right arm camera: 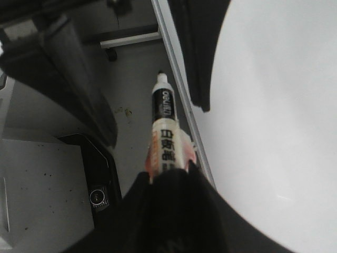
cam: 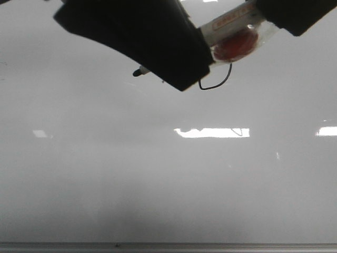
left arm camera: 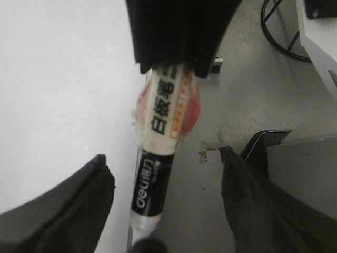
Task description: Write number 8 on whiteboard
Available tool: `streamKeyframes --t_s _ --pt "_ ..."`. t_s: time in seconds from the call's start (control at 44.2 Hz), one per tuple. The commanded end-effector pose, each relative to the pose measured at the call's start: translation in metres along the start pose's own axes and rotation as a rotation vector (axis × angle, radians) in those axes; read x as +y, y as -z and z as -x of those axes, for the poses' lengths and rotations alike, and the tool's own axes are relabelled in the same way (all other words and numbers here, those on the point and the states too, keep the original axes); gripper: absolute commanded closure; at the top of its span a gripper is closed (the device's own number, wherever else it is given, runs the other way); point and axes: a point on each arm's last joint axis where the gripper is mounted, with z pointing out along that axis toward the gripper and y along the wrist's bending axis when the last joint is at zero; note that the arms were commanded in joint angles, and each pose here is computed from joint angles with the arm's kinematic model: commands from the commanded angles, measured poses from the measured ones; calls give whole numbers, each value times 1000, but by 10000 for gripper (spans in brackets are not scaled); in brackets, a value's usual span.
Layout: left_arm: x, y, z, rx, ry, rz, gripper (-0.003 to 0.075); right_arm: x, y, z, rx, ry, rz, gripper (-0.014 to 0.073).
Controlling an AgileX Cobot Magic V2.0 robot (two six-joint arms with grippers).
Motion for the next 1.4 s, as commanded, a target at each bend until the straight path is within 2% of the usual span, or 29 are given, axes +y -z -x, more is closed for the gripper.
streamKeyframes --t_s 0.0,0.068,0.407,0.497,0.565,0.655,0.746,0.836,0.994,1.085,1.266,1.379 --pt "3 11 16 -99 0 56 287 1 11 10 -81 11 -23 702" --pt "4 11 17 -104 -4 63 313 1 11 10 -75 14 -21 702" --pt "4 12 17 -107 -17 67 553 2 11 8 -53 22 -13 702" --pt "4 12 17 -107 -17 67 599 2 11 8 -58 22 -19 676" --pt "4 12 17 -107 -17 67 622 2 11 8 -57 22 -18 584" --pt "4 12 17 -103 -10 61 632 2 11 8 -56 21 -17 344" --pt "4 12 16 -92 10 59 632 0 13 7 -48 7 -24 139" --pt "6 17 12 -50 39 90 632 -6 22 1 -28 -62 -78 43" --pt "19 40 -2 61 140 242 632 -20 46 -17 16 -239 -256 44" --pt "29 59 -14 106 257 367 632 -28 58 -26 26 -337 -352 44" --pt "55 105 -48 120 567 650 632 -35 68 -36 37 -420 -415 44" --pt "70 124 -73 107 719 768 632 -36 67 -38 41 -425 -415 44"
